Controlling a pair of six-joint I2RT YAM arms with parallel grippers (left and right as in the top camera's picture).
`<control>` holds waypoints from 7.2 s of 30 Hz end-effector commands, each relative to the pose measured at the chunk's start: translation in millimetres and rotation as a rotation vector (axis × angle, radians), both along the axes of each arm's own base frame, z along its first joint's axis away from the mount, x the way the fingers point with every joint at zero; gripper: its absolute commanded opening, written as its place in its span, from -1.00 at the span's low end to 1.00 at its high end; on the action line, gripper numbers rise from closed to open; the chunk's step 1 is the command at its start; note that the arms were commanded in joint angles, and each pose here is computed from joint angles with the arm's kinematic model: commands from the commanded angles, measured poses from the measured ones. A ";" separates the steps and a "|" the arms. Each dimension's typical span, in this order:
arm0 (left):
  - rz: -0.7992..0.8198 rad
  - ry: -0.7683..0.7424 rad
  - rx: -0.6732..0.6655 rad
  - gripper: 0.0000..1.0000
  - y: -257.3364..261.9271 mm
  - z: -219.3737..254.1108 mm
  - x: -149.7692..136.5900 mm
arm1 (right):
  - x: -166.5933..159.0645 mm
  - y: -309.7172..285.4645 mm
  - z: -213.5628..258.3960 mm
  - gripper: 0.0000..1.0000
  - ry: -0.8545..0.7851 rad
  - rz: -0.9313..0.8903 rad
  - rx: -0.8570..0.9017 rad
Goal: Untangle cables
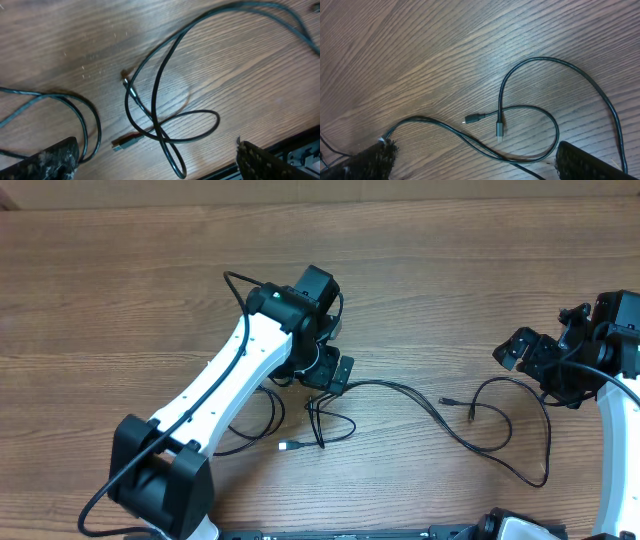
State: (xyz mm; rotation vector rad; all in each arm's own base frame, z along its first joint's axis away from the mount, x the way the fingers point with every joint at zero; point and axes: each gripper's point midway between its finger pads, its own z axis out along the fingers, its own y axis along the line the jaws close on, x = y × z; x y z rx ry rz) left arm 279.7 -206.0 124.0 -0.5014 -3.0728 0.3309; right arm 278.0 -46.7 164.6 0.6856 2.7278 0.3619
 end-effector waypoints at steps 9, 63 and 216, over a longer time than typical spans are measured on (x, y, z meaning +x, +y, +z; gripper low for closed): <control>0.143 0.319 0.174 0.33 -11.1 -74.0 -35.8 | 0.2 -0.6 -1.8 1.00 -0.001 0.006 -0.003; 0.394 -0.875 -0.273 -0.91 1.8 273.8 121.9 | 5.0 -2.3 -0.2 1.00 -0.022 0.006 -0.010; 0.470 -0.702 0.149 0.99 243.2 157.7 -23.0 | 129.5 146.7 34.2 1.00 -0.033 0.129 0.142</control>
